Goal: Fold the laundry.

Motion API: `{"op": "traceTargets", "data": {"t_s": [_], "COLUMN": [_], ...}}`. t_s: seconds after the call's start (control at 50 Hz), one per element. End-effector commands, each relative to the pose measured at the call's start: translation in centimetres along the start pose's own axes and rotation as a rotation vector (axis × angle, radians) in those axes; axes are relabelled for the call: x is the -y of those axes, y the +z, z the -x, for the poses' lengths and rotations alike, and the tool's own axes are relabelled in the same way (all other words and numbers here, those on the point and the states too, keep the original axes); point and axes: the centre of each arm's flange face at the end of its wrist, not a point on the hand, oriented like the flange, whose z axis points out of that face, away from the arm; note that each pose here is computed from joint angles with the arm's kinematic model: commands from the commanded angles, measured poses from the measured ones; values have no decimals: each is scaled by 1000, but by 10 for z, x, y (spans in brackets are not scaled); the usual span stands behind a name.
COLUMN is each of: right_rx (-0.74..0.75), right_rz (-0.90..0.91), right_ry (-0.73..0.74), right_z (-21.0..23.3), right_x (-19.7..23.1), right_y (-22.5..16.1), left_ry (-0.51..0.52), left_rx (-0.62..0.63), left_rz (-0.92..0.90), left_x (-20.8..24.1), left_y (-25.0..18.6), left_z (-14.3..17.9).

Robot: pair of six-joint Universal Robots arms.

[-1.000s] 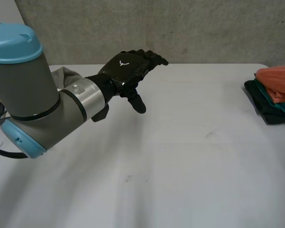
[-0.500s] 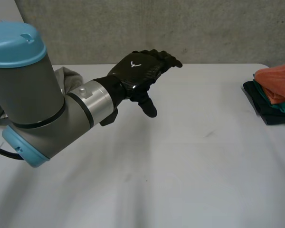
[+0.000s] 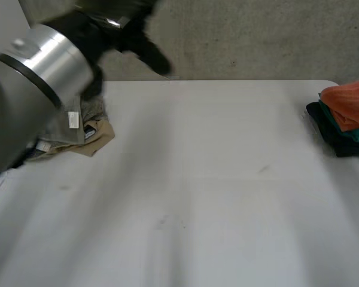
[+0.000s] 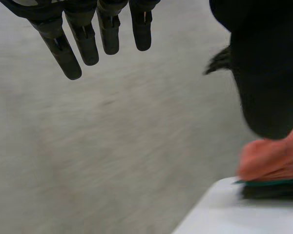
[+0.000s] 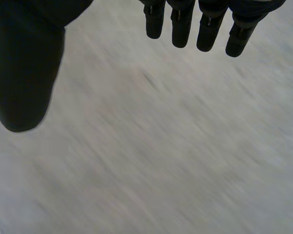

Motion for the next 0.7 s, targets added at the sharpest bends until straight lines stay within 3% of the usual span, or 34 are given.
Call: {"op": "traceTargets", "data": {"t_s": [0.02, 0.04, 0.14, 0.28, 0.42, 0.56, 0.7], "right_rx": [372, 394, 496, 598, 619, 622, 618], "right_rz": [50, 67, 175, 265, 307, 312, 312], "right_ry": [111, 101, 5, -100, -87, -85, -85], "right_z": [118, 126, 151, 167, 169, 169, 169], "right_x": [12, 10, -8, -23, -27, -28, -28], "right_y": [-66, -73, -109, -139, -151, -153, -152], "left_ry": [92, 120, 234, 410, 417, 436, 457], "left_rx": [369, 417, 479, 412, 422, 425, 403], "left_rz": [169, 234, 416, 543, 579, 531, 220], "left_x": [-60, -85, -167, -279, -333, -326, -211], "left_y": [-7, -10, -18, -21, -29, -19, 23], "left_z": [124, 150, 207, 245, 265, 260, 212]}}
